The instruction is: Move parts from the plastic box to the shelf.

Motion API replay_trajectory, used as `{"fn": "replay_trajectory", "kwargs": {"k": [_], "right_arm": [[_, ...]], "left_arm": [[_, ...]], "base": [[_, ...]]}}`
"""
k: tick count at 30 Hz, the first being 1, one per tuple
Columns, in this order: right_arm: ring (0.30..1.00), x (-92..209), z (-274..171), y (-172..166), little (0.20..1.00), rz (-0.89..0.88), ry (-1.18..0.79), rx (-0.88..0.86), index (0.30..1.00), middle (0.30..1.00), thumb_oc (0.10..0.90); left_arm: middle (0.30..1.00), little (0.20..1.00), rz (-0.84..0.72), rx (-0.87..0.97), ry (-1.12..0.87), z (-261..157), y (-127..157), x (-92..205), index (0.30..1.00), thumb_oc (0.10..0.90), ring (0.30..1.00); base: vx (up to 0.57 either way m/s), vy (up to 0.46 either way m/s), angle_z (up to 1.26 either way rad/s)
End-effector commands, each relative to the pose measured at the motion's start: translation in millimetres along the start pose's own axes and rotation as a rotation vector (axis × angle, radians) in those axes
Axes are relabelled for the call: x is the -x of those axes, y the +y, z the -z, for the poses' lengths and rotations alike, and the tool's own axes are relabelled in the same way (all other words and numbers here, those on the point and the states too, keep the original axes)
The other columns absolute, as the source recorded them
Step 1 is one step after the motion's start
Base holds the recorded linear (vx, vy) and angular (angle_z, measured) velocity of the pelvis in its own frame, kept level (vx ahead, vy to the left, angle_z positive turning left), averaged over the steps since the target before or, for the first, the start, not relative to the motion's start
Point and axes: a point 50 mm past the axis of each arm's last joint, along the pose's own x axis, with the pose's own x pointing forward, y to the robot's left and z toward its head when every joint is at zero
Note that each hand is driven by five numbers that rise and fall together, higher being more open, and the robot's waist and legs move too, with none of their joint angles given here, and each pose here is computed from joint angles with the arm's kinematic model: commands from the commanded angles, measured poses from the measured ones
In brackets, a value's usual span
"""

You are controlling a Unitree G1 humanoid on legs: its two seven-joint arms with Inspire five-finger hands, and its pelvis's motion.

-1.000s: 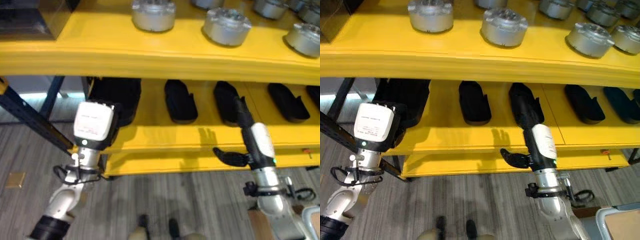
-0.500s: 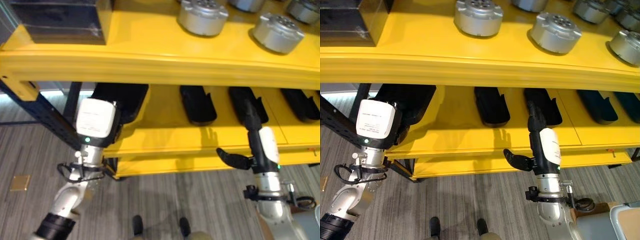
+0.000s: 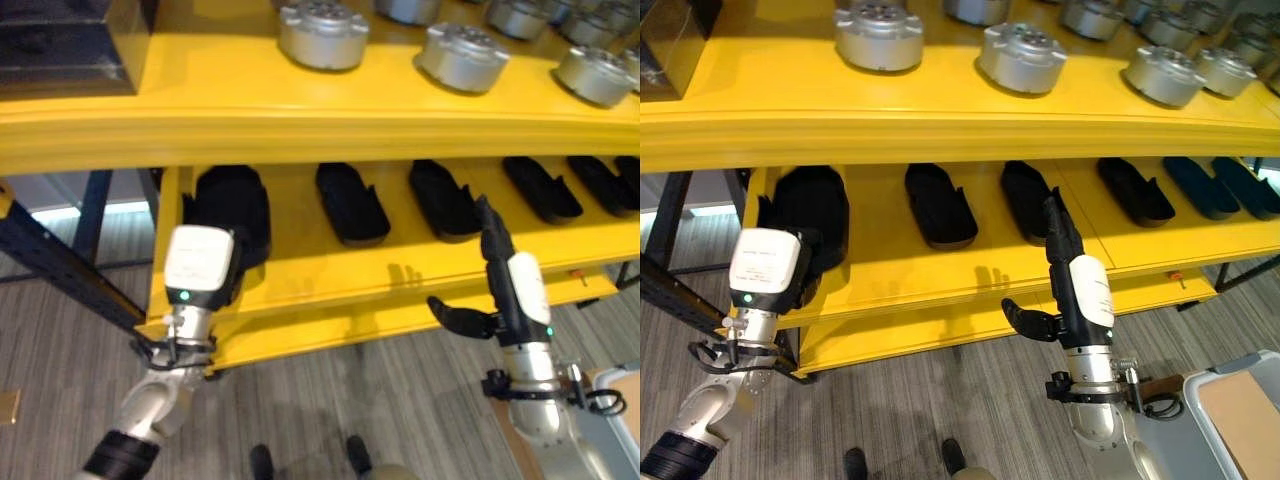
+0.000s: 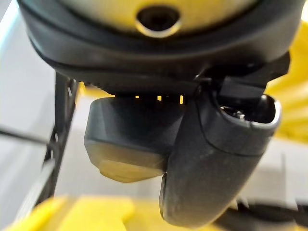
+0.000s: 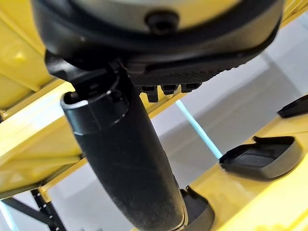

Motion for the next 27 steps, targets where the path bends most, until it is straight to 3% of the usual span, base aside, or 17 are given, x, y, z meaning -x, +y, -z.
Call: {"fn": "replay_trajectory", "kwargs": {"k": [1, 11, 27], "right_arm": [[1.0, -19, -18, -21, 1.0, 0.093, -0.147, -0.011, 1.0, 1.0, 0.9], [1.0, -28, -22, -20, 1.0, 0.078, -0.189, -0.014, 1.0, 1.0, 0.9], [1.0, -43, -46, -18, 1.0, 0.085, -0.319, -0.087, 1.0, 1.0, 0.9]], "left_arm": [[0.3, 0.3, -0.19, -0.045, 0.04, 8, 26, -33, 0.3, 0.4, 0.3], [0.3, 0.3, -0.093, -0.19, 0.139, 39, 11, -34, 0.3, 0.4, 0.3], [0.3, 0.3, -0.148, -0.269, 0.221, 57, 29, -84, 0.3, 0.4, 0.3]], "base": [[-0.01, 0.005, -0.1], [-0.04, 0.012, -0.09], [-0.06, 0.008, -0.08]]}}
